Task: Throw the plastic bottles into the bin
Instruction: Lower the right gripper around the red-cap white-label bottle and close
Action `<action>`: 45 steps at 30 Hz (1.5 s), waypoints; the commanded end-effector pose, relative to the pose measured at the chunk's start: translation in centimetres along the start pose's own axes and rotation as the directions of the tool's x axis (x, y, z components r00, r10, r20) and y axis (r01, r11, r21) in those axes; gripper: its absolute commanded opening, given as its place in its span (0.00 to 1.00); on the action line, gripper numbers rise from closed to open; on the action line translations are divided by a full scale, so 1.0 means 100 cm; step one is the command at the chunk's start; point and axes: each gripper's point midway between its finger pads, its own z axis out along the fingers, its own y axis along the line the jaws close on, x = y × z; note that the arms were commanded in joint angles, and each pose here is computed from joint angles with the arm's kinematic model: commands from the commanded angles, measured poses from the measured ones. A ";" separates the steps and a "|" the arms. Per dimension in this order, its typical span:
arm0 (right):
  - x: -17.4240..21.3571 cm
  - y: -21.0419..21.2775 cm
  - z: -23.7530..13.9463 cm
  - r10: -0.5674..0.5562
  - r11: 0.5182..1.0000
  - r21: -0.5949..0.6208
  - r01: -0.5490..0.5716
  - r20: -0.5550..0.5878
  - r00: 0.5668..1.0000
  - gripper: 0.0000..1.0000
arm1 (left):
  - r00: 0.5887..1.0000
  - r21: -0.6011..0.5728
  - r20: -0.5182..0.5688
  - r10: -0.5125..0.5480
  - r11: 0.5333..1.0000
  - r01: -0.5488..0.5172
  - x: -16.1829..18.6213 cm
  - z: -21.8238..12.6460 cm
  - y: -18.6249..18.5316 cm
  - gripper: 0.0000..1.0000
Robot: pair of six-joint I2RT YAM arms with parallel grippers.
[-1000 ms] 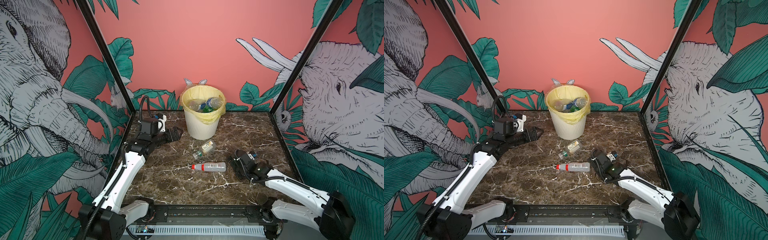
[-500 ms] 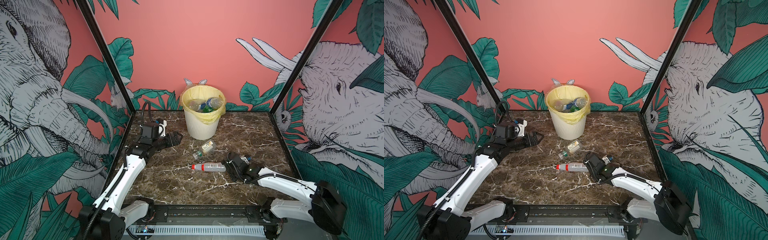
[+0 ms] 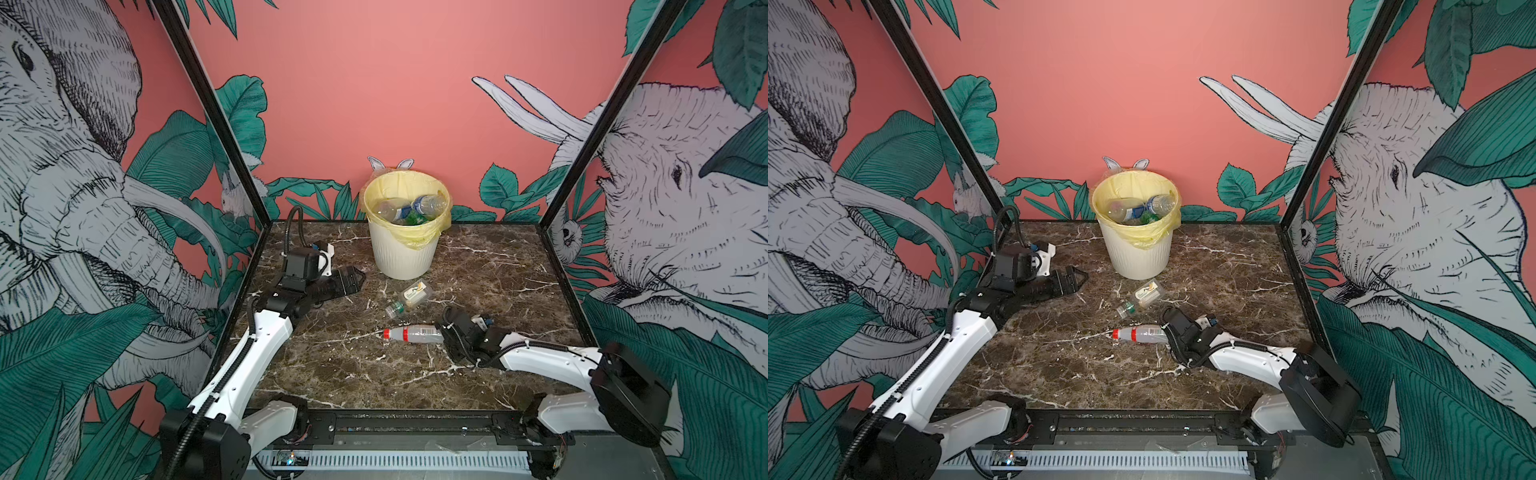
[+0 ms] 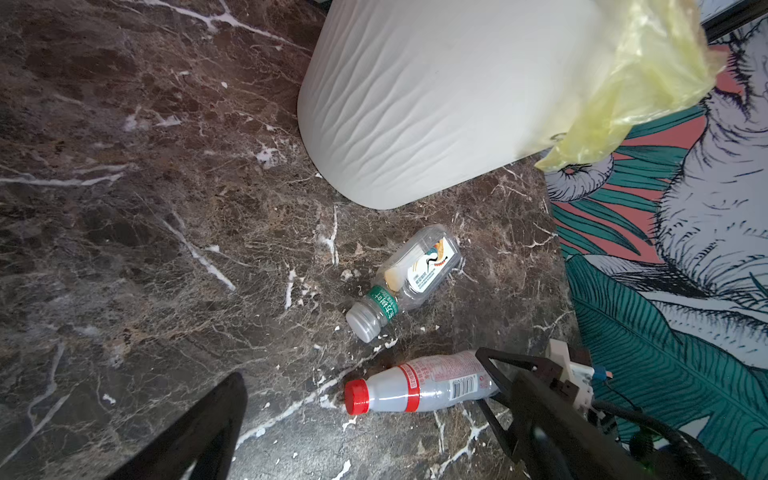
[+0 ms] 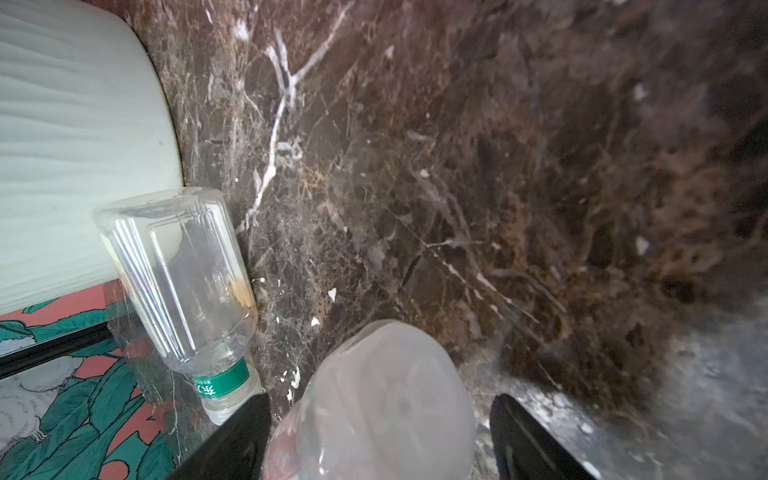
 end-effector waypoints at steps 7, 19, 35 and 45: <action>0.006 0.006 0.014 0.245 0.969 -0.033 -0.245 -0.010 0.969 0.77 | 1.000 -0.013 -0.006 -0.021 1.000 0.021 0.007 0.001 0.008 0.99; 0.004 -0.002 0.024 0.296 0.953 -0.067 -0.296 -0.007 0.955 0.61 | 0.999 -0.031 -0.013 -0.036 0.999 0.035 0.016 0.002 0.015 0.99; -0.023 0.030 0.005 0.158 0.970 -0.190 -0.153 0.012 0.987 0.52 | 0.999 -0.050 -0.003 -0.048 0.998 0.048 0.013 0.003 0.019 0.99; -0.046 0.050 -0.008 0.003 0.974 -0.228 -0.003 -0.004 1.000 0.51 | 0.997 -0.051 0.010 -0.075 0.996 0.075 0.007 0.006 0.018 0.99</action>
